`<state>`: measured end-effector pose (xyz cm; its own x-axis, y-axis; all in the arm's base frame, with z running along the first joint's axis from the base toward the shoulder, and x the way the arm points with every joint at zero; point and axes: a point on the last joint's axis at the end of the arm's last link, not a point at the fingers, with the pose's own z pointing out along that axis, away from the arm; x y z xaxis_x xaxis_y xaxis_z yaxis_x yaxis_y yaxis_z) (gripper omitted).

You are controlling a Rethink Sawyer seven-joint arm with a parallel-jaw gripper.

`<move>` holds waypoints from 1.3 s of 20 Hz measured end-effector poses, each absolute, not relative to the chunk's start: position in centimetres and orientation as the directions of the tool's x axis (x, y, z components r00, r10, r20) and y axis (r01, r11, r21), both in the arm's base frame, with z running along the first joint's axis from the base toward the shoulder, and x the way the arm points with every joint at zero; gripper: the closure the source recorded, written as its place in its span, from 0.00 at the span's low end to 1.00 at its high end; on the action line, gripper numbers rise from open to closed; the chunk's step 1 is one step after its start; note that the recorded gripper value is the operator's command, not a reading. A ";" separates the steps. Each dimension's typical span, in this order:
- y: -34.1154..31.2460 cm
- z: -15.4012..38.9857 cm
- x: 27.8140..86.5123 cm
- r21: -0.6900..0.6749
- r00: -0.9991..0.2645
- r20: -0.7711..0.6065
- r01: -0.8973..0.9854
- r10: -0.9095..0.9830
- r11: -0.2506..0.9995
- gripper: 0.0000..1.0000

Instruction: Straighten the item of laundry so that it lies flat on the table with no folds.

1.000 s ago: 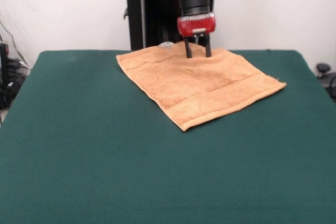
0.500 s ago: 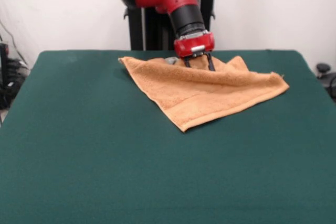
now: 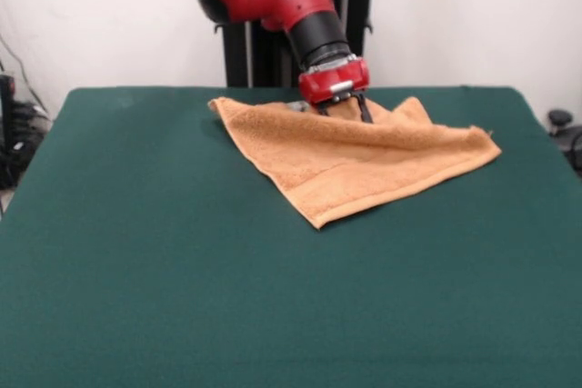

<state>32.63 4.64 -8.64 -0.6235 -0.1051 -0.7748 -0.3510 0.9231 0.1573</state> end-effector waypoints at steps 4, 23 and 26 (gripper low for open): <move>3.8 -8.2 33.2 0.185 -0.655 -0.743 -0.399 -0.138 0.898 0.00; 4.3 -5.7 36.7 0.328 -0.891 -0.453 -0.152 0.015 0.932 0.00; 4.4 -5.7 36.8 0.322 -0.896 -0.444 -0.152 0.008 0.934 0.00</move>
<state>36.76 4.38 -5.68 -0.8957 0.0078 -0.4445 -0.1518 0.9344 0.3224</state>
